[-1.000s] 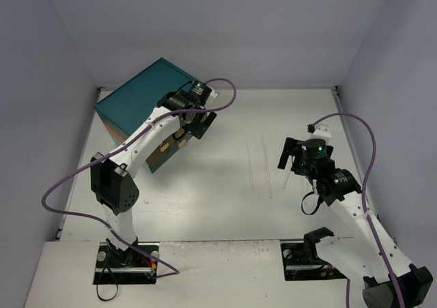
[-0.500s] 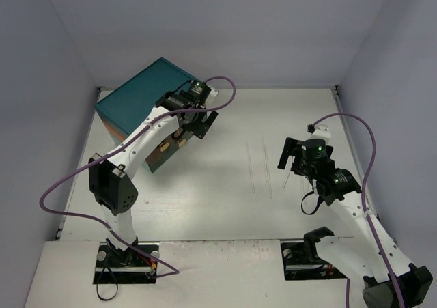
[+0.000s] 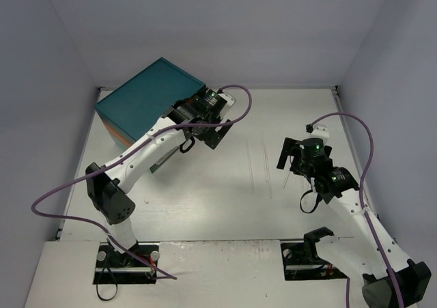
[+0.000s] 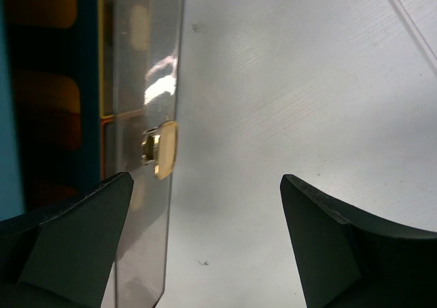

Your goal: Sort the eating utensils into containers

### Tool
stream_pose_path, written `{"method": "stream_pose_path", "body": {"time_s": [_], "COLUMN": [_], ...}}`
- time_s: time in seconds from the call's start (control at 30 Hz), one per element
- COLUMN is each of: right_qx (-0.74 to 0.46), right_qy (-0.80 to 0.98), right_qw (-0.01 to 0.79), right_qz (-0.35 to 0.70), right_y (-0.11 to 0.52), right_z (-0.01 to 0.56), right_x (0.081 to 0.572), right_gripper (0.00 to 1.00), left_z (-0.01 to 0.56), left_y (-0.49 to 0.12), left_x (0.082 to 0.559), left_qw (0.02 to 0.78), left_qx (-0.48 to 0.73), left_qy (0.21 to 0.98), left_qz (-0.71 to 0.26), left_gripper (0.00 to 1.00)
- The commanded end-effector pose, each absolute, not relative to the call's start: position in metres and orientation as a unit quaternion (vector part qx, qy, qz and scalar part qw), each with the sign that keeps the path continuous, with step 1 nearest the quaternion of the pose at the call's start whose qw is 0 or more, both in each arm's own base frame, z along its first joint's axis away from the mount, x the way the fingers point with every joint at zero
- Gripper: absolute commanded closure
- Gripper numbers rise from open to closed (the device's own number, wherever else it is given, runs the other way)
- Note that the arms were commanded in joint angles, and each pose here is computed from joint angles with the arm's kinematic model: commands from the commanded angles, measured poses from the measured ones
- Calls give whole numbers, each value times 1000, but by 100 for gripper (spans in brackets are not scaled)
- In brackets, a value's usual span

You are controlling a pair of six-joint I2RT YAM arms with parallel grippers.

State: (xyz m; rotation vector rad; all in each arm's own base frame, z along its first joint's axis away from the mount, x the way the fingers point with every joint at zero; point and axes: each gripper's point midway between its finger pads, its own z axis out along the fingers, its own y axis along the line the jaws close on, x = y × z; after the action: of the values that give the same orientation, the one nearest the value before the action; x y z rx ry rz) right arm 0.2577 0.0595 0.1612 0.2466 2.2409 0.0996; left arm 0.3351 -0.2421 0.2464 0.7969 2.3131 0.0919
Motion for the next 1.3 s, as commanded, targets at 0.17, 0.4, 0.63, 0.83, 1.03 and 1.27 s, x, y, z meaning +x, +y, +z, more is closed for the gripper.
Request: {"method": "stream_pose_path", "body": {"time_s": [0.17,0.4,0.63,0.83,1.03,1.27], "right_qx": [104,107,110,110,110,110], "right_qy": [895,893,889,889,889,890], "right_qw": [431,436,441,442,442,441], "right_qz": [41,42,45,45,42,42], "right_y": [61,60,59,59,59,59], "right_z": [163,165,168,169,168,168], "right_x": [266,265,264,264,264,264], "right_gripper": [0,0,0,0,0,0], "left_z": [330,287,260,254,255,276], "left_y": [-233,-231,-234,-261,-294,-310], "left_x": [344,351,357,343,319,301], "left_qw": [446,392,360,338,316,317], "left_qx": [265,266,267,270,284,285], "left_qy": [855,880,894,900,896,887], "left_qz": [20,15,10,-60,-125,-178], "left_gripper": [12,12,12,12,12,12]}}
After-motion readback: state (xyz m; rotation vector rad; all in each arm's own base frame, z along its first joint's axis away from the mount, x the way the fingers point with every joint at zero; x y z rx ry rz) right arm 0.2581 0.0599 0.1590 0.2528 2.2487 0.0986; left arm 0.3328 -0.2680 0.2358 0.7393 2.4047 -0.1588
